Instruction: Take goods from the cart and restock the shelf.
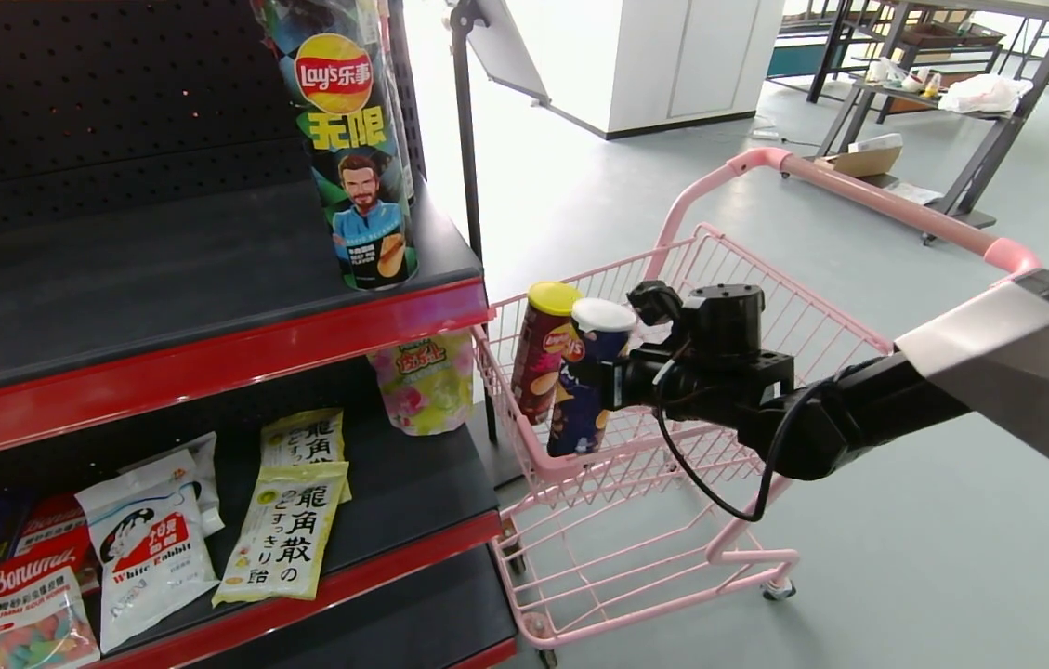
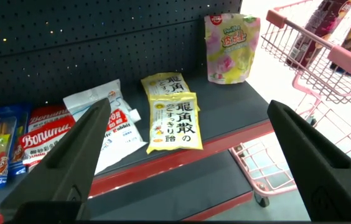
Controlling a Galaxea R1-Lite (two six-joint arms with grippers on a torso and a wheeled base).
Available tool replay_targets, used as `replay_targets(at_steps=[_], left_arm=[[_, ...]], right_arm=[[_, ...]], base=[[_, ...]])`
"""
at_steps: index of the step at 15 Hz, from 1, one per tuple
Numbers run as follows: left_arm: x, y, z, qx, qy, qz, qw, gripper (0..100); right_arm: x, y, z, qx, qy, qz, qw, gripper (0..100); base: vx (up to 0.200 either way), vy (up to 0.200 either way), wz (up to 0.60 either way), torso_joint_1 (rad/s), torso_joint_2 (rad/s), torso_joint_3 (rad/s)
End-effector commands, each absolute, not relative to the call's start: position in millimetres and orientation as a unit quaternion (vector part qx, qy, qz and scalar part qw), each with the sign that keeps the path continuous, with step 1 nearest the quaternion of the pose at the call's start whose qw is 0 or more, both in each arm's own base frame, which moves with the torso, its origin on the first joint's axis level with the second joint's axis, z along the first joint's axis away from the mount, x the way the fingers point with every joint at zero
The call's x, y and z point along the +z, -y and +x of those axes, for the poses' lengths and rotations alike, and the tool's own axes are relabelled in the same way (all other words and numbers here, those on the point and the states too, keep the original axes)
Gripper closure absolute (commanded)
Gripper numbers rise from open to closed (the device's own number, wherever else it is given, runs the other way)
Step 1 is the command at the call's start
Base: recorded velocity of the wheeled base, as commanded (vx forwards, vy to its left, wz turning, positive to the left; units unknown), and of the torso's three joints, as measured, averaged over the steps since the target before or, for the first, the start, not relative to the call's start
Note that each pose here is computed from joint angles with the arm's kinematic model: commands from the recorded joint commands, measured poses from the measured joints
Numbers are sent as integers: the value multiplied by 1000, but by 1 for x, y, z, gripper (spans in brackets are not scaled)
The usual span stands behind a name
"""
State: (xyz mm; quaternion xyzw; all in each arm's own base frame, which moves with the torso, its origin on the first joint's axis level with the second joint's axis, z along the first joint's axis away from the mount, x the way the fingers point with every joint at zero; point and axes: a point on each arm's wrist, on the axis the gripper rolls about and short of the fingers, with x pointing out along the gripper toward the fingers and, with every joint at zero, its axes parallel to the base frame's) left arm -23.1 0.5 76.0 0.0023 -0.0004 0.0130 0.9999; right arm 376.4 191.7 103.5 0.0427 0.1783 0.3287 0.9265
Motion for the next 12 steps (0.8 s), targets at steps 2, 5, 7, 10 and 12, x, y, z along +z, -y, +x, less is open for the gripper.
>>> replay_targets(at_steps=[2, 5, 7, 10, 12], left_arm=[[76, -1, -23, 13, 0, 2, 1000, 0], [76, -1, -23, 13, 0, 2, 1000, 0], [76, -1, -23, 13, 0, 2, 1000, 0], [76, 0, -23, 14, 0, 2, 1000, 0], [76, -1, -23, 13, 0, 2, 1000, 0]], right_arm=[[185, -169, 355, 321, -76, 38, 943, 100], [222, -149, 341, 309, -23, 25, 950, 100], [243, -136, 299, 302, -7, 26, 953, 100], [255, -132, 216, 353, -47, 13, 934, 100], [253, -127, 165, 400, -104, -2, 911, 100]], base=[[0, 0, 0, 0, 0, 0], [0, 0, 0, 0, 0, 0], [0, 0, 0, 0, 0, 0], [0, 0, 0, 0, 0, 0], [0, 0, 0, 0, 0, 0]])
